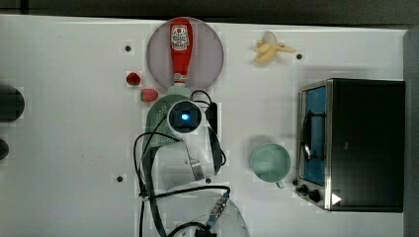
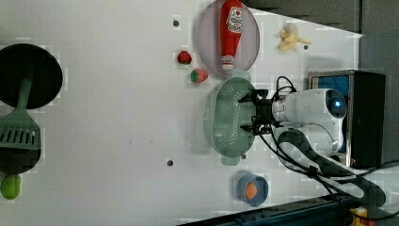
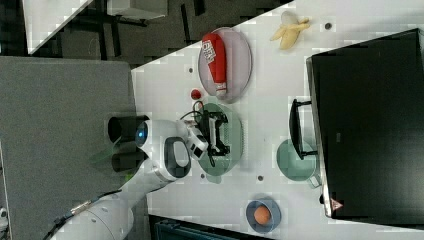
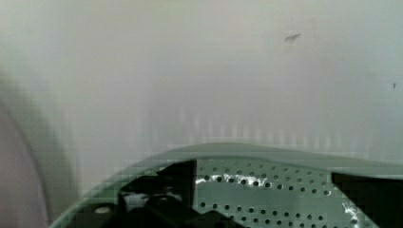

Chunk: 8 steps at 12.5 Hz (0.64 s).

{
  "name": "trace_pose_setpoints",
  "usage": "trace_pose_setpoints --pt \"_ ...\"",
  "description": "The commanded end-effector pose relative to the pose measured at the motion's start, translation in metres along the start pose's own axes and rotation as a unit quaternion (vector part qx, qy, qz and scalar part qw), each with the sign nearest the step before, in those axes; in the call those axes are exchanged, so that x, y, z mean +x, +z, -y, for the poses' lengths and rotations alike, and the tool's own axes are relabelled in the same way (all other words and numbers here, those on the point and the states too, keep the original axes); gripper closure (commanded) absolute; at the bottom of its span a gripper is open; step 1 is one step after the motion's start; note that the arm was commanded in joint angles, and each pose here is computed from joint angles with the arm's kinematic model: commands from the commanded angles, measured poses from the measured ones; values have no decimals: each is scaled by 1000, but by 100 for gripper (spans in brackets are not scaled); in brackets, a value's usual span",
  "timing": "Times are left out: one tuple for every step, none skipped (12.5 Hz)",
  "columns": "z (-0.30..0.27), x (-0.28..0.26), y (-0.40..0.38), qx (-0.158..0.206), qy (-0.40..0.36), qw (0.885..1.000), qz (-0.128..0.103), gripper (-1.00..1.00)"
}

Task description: Drag strainer left to right.

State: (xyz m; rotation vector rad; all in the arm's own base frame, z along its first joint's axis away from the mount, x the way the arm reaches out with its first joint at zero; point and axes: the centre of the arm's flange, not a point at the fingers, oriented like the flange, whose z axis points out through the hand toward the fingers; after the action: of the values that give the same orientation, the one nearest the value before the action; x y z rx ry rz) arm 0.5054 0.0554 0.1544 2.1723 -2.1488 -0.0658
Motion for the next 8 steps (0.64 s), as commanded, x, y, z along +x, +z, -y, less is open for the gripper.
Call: trace_pose_setpoints --pt "-1 33 -14 5 -35 999 -8 -100" --pt "-2 43 -13 3 -40 999 -10 -100" --pt "-1 53 -13 5 -48 999 -11 -100" --pt "-1 62 -13 8 -52 999 -13 -100" --pt "-1 72 -13 10 -51 999 -14 -100" --pt "0 81 -13 12 -44 999 -16 -100" --pt "-1 89 -12 13 -37 999 -17 -100" --pt "-1 97 -12 14 -31 999 -18 -100"
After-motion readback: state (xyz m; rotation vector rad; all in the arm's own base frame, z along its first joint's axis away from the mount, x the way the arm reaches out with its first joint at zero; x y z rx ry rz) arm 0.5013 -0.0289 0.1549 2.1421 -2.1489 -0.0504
